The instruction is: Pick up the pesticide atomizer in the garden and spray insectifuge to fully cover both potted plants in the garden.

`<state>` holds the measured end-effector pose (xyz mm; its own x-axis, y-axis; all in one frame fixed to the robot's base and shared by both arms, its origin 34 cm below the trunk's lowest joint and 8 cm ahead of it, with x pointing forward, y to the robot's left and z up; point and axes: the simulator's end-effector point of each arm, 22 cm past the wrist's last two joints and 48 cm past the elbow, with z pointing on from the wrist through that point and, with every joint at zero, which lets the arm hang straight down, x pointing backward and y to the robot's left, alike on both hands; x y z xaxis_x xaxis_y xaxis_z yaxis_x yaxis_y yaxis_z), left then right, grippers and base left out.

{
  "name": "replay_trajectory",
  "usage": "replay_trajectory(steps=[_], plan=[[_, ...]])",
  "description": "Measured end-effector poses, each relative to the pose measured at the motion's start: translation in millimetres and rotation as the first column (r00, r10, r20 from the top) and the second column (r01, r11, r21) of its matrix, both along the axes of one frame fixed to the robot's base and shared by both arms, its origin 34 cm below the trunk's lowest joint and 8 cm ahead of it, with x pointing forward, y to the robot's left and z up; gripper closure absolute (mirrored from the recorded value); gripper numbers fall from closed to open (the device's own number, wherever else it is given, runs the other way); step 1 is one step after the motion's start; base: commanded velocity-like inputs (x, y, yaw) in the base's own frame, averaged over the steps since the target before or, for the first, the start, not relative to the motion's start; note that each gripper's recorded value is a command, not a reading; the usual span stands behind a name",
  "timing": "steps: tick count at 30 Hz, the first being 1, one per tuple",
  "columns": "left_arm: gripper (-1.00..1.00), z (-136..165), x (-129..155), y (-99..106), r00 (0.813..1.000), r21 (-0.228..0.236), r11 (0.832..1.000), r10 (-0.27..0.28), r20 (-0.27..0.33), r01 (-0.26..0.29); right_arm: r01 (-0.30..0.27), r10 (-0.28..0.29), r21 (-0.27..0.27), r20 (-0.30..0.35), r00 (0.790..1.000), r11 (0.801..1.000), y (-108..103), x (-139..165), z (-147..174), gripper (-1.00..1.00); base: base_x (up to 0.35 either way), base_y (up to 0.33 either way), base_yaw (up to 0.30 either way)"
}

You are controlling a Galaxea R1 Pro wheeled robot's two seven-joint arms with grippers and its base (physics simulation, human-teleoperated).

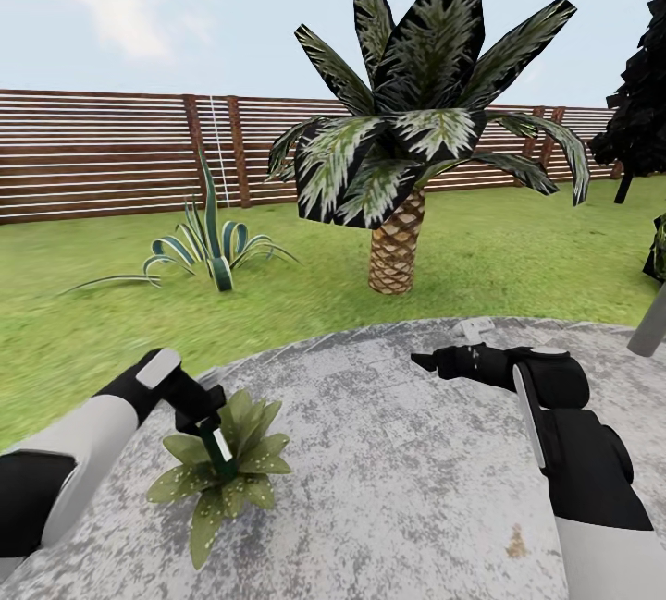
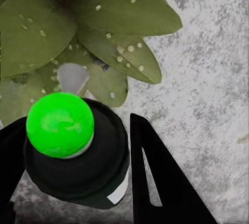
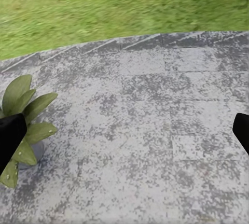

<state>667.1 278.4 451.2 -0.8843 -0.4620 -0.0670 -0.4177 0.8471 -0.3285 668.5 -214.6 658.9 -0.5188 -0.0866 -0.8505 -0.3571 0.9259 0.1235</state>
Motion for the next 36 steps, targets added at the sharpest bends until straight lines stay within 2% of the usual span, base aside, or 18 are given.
replay_trajectory(steps=[4,12,14,18,23,27,36], plan=[[1.00,0,-1,-1,1.000,0.008,1.000,-0.010,-0.018,0.010,-0.001,0.001,0.001,0.000,1.000,1.000,0,0,0,-1.00,0.000,0.000,0.000],[1.00,4,4,-14,1.000,-0.048,0.999,-0.021,0.010,0.021,-0.001,0.001,0.001,0.000,1.000,1.000,0,0,0,-1.00,0.000,0.000,0.000],[1.00,5,5,-13,1.000,-0.053,0.998,-0.018,0.013,0.019,-0.001,0.001,0.001,0.000,1.000,1.000,0,0,0,-1.00,0.000,0.000,0.000],[1.00,-1,-4,-1,0.999,-0.051,0.999,0.011,-0.031,-0.012,0.000,0.000,0.000,0.000,1.000,1.000,0,0,0,-1.00,0.000,0.000,0.000],[1.00,-3,-7,4,0.999,-0.032,0.999,0.015,-0.050,-0.017,0.000,0.000,0.001,0.001,1.000,1.000,0,0,1,-1.00,0.000,0.000,0.000],[1.00,-10,-16,13,0.996,0.000,1.000,0.023,-0.082,-0.023,-0.001,0.001,0.002,0.002,1.000,1.000,0,0,1,-1.00,0.000,0.000,0.000],[1.00,-17,-24,17,0.994,0.048,0.999,0.016,-0.112,-0.011,-0.002,0.002,0.002,0.001,1.000,1.000,1,0,1,-1.00,-0.062,0.000,0.000]])
